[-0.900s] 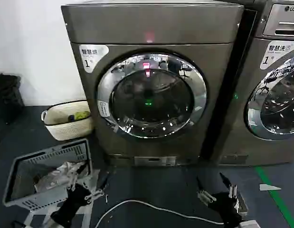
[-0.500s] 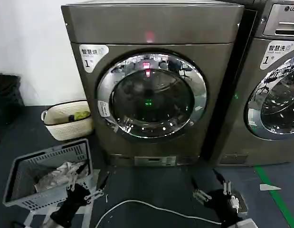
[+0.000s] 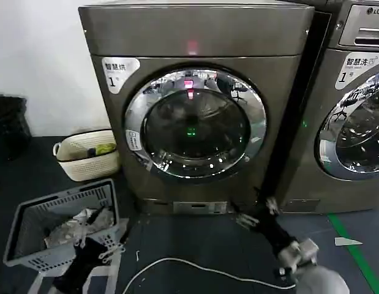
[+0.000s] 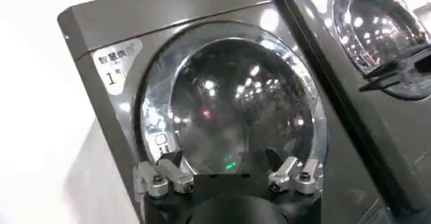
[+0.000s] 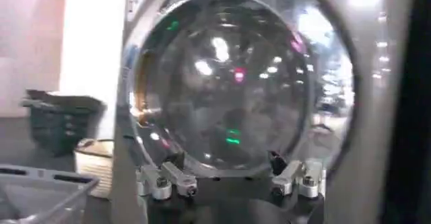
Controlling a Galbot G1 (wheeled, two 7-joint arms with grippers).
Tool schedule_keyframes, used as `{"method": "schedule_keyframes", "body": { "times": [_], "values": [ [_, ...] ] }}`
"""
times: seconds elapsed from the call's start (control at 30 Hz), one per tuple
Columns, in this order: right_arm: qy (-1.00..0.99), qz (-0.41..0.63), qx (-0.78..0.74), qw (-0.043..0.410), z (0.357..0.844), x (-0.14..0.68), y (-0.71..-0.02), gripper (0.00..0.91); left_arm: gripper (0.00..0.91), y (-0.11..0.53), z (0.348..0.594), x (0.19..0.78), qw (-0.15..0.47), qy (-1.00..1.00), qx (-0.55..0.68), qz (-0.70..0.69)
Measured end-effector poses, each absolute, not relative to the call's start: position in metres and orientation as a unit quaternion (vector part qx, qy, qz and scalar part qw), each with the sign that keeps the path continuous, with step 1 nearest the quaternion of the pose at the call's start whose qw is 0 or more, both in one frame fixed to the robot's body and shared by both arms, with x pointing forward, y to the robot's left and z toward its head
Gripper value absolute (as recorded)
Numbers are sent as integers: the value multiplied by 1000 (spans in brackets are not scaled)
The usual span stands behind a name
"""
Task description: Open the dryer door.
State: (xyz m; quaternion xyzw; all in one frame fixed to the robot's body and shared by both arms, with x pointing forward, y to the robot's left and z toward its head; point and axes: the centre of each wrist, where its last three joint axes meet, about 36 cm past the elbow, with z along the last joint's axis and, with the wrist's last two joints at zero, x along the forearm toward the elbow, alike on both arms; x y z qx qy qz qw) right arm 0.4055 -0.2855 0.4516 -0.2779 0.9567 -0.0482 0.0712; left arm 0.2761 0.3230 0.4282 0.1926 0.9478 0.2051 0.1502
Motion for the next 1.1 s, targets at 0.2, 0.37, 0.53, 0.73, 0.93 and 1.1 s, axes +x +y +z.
{"method": "schedule_keyframes", "body": {
  "times": [0.2, 0.37, 0.53, 0.73, 0.93, 1.1],
  "values": [
    [943, -54, -315, 95, 452, 450, -283, 907, 907, 323, 427, 272, 148, 949, 187, 204],
    [935, -52, -337, 101, 447, 485, -271, 907, 907, 320, 426, 268, 147, 950, 184, 204],
    [927, -53, -358, 98, 446, 514, -251, 907, 907, 317, 426, 265, 148, 952, 179, 199],
    [916, -54, -381, 109, 451, 544, -228, 907, 907, 316, 423, 263, 148, 954, 173, 194],
    [908, -56, -398, 114, 456, 570, -208, 907, 907, 315, 423, 261, 150, 955, 169, 191],
    [901, -60, -414, 116, 459, 589, -190, 907, 907, 313, 422, 259, 151, 956, 167, 188]
  ]
}}
